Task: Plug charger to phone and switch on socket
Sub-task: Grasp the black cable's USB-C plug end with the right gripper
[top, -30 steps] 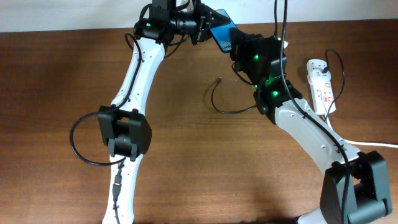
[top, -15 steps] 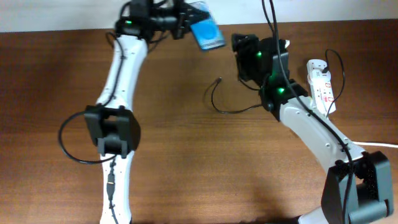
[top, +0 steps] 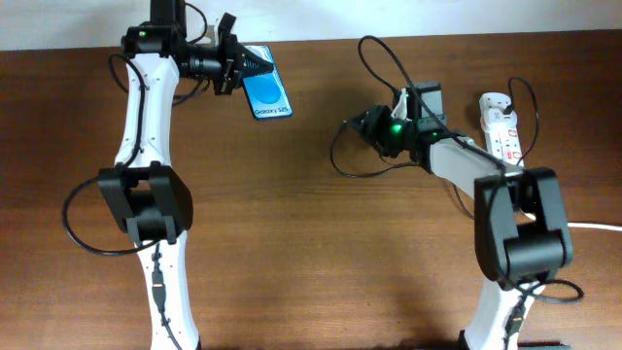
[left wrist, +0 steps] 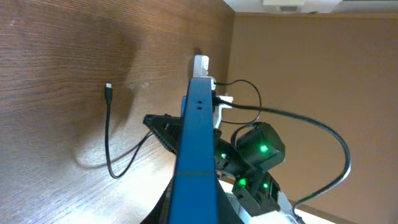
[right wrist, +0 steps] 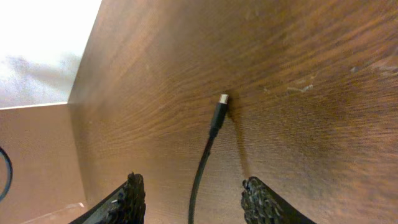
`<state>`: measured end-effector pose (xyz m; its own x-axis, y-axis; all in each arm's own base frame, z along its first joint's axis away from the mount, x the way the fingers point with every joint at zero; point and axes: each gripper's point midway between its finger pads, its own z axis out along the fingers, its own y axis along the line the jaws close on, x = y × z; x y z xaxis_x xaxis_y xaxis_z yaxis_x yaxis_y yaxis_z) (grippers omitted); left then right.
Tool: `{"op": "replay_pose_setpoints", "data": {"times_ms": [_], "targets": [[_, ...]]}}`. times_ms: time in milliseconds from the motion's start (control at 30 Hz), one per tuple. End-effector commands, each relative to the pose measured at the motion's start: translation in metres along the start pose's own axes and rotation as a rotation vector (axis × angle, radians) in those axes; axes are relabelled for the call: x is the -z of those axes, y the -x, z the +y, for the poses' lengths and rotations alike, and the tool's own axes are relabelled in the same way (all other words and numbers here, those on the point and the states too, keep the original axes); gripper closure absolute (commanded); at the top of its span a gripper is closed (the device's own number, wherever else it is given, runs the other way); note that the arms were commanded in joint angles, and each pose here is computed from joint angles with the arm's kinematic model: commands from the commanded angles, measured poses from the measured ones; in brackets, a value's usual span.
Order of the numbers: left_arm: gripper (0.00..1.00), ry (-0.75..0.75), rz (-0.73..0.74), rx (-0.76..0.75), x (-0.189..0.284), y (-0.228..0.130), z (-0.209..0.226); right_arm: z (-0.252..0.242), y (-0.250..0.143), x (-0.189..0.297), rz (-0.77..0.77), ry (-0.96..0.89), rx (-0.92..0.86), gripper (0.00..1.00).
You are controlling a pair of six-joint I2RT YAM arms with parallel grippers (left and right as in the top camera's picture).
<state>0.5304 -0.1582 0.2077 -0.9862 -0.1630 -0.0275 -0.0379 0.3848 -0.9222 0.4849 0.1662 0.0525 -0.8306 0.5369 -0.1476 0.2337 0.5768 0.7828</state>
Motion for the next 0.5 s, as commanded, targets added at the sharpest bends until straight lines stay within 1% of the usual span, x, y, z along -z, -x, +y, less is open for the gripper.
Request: {"op": "replay_pose_setpoints", "data": {"times_ms": [0,67,133,200,267,300,467], "targets": [[1.00,0.010,-0.009,-0.030,0.003,0.000,-0.004,-0.011,-0.019,-0.024,0.075,0.015,-0.060,0.52],[1.00,0.009,-0.007,-0.031,0.002,0.000,-0.004,-0.018,-0.027,-0.038,0.084,0.006,-0.089,0.53],[1.00,0.007,-0.006,-0.030,0.002,-0.001,-0.004,-0.020,-0.032,-0.050,0.080,0.012,-0.071,0.54],[1.00,0.009,-0.001,-0.022,0.001,-0.002,-0.004,-0.021,-0.033,-0.060,0.054,0.003,-0.094,0.53],[1.00,0.009,0.002,-0.016,0.001,-0.003,-0.004,-0.023,-0.032,-0.064,0.015,-0.026,-0.083,0.57],[1.00,0.012,0.006,-0.006,0.001,-0.005,-0.003,-0.025,-0.029,-0.065,-0.012,-0.045,-0.079,0.60],[1.00,0.012,0.013,-0.004,-0.001,-0.007,-0.004,-0.020,-0.016,-0.065,-0.079,-0.032,-0.054,0.64]]}}
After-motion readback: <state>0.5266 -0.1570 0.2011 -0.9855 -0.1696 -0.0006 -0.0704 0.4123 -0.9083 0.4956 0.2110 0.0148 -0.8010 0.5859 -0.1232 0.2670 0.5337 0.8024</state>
